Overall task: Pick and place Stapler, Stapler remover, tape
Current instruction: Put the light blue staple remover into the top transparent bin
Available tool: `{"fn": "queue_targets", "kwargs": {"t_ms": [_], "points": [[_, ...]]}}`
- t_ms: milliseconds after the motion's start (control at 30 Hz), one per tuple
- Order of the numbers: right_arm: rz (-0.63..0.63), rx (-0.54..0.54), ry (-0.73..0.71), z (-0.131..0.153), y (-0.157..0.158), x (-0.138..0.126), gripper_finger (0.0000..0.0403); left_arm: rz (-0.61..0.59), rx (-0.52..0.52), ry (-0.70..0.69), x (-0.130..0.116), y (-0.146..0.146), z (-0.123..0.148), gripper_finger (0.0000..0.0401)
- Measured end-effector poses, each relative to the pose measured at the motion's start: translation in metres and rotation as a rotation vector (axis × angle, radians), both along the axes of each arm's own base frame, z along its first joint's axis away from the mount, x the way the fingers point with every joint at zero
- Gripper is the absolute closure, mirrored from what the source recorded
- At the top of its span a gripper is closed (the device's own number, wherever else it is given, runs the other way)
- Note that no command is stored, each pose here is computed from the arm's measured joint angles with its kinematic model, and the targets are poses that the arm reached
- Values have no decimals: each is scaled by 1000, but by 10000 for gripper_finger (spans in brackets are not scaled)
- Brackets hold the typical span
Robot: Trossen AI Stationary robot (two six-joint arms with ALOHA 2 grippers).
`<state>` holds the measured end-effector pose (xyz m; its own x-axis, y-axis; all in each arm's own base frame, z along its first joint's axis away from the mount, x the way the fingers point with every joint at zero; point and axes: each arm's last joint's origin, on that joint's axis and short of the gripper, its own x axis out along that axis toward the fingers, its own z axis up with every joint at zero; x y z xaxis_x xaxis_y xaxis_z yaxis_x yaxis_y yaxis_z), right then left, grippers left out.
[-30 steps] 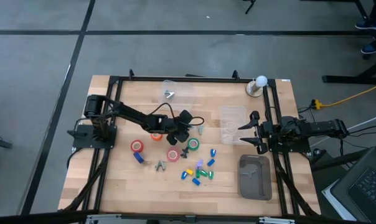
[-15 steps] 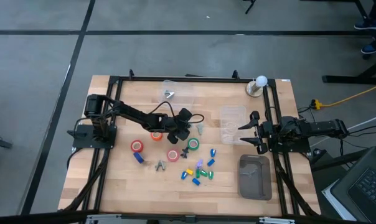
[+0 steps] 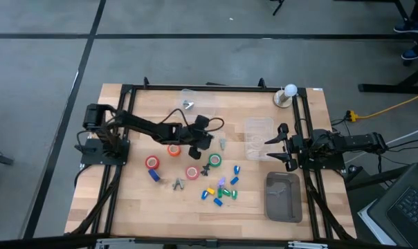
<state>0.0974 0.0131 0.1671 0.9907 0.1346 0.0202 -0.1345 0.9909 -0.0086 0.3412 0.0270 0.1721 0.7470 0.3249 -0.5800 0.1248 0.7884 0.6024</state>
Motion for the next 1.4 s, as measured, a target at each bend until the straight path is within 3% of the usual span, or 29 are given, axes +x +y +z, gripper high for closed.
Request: {"fn": "queue_targets", "kwargs": {"t_ms": [367, 600, 1033, 1267, 1400], "points": [[0, 0, 0, 0, 0, 0, 178, 130, -56, -293, -29, 13, 78, 396], [0, 0, 0, 0, 0, 0, 178, 255, -24, -396, -50, 37, 107, 396], [0, 0, 0, 0, 0, 0, 178, 535, 31, -337, -74, 95, 103, 395], [0, 0, 0, 0, 0, 0, 178, 674, -64, -278, -84, 124, 83, 395], [0, 0, 0, 0, 0, 0, 178, 642, -134, -228, -77, 131, 65, 395]]}}
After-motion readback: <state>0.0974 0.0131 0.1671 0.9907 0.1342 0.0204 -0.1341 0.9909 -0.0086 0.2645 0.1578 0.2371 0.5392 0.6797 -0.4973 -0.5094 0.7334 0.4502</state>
